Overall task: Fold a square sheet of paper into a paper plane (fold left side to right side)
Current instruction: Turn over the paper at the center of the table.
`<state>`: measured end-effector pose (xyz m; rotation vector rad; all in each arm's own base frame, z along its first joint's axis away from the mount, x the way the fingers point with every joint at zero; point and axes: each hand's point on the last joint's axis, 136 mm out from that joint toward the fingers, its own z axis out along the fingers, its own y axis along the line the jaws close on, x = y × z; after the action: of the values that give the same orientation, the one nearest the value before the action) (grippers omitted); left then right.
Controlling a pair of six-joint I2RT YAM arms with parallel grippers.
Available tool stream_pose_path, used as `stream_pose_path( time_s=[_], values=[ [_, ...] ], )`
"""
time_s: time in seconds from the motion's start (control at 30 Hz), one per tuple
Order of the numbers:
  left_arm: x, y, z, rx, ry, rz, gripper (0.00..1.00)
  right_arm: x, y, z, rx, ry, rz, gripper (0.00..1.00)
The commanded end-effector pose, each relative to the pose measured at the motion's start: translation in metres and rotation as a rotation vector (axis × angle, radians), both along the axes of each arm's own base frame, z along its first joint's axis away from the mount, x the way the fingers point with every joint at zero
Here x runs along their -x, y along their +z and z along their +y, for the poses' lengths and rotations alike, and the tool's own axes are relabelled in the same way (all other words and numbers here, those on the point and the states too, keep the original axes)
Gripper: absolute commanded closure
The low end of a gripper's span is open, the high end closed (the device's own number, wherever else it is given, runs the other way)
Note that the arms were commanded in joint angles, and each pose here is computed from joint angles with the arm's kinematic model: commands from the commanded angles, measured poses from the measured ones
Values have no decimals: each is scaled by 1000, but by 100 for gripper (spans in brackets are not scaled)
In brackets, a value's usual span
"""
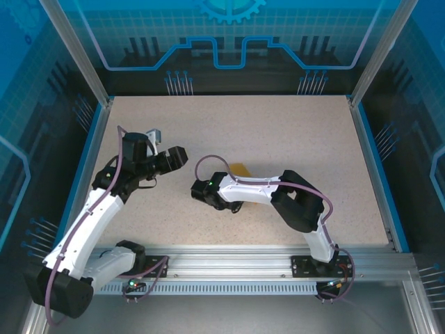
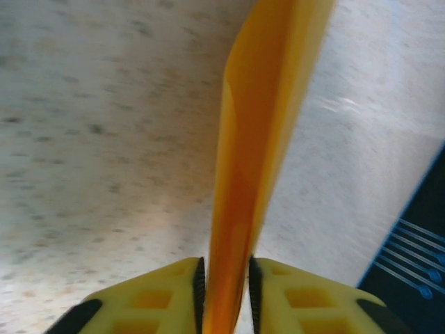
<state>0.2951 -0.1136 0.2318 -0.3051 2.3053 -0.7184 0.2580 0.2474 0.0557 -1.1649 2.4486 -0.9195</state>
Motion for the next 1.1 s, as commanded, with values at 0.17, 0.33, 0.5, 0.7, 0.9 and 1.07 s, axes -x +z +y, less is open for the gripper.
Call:
stream_pose_path(
  time_s=[0.17,0.33,0.5,0.7,0.9,1.07],
  values=[
    [4,-23,-8,40,-34,106,15,35,-23,27,-252,-14,263,54],
    [2,-46,-24,107,-82,183,14,42,3,34,-414,-18,287,37],
    [-1,-74,-39,188,-118,256,15,45,29,28,-585,-56,286,32],
    [-10,-103,-73,343,-206,344,19,34,53,12,-864,-164,272,31],
    [-12,-127,-116,354,-300,403,20,14,72,-19,-1216,-325,243,32],
    [-21,-145,-147,347,-350,440,21,10,71,-53,-1350,-422,218,33]
  ],
)
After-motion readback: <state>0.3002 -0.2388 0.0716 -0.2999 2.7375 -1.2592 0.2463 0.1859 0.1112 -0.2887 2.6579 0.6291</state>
